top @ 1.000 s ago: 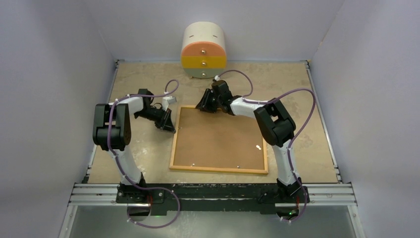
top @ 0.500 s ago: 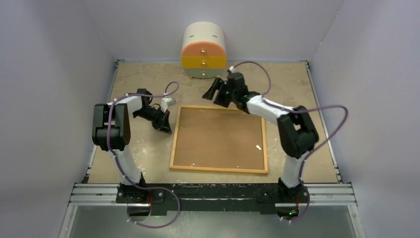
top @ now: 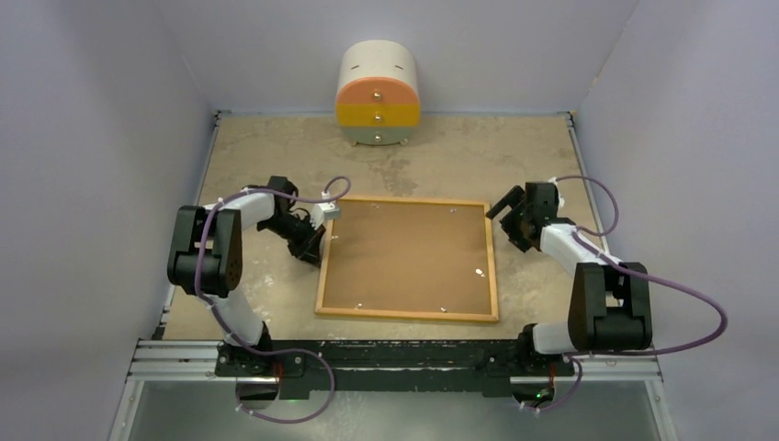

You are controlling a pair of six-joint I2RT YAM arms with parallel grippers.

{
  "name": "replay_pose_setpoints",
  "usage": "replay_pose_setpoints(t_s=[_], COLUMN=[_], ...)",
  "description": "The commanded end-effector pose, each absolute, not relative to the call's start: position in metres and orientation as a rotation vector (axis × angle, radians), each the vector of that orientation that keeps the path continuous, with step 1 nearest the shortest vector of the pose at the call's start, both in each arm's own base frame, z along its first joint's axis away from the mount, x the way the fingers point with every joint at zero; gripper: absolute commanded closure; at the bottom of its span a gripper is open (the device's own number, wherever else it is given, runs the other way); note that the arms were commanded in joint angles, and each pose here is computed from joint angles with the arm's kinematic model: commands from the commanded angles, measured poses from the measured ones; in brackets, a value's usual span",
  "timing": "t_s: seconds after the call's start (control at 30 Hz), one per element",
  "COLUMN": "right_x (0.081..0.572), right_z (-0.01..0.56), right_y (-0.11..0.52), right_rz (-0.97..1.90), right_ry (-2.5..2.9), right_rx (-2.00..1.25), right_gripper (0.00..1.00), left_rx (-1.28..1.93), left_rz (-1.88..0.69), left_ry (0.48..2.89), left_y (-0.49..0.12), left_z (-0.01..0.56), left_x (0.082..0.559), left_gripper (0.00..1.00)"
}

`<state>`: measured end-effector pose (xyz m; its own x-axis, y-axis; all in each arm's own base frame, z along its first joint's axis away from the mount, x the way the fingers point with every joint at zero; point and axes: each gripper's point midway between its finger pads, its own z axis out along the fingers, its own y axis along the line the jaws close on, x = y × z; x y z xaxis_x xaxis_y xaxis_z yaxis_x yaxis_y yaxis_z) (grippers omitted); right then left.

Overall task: Put the photo into the frame
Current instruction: Install the photo frame at the center of the board, then adjust the photo frame at the center of the board.

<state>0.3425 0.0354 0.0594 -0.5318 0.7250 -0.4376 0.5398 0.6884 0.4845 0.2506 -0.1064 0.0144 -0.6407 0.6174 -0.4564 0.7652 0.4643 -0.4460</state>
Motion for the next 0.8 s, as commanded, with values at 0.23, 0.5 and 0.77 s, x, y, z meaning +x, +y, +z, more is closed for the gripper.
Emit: replay_pose_setpoints(t_s=[0.23,0.5,0.77], right_x=[0.385,0.464,0.482], right_z=[0.039,0.052,0.066], right_y=[0.082,0.180,0.192], right_rz=[0.567,0.784,0.732], right_ry=[2.363,2.411,2.454], right_rx=[0.826,0.632,0.591], right_gripper=[0.10,0.11,0.07], left_rx=[1.408,1.482,1.603], left_rz=[-0.810,-0.860,-0.952], left_ry=[2.483,2.415,2.338], left_y=[-0.106,-0.164,-0.173], left_z=[-0.002,0.007,0.040], left_x=[0.234,0.244,0.227], left_gripper=[1.00,1.00,0.63])
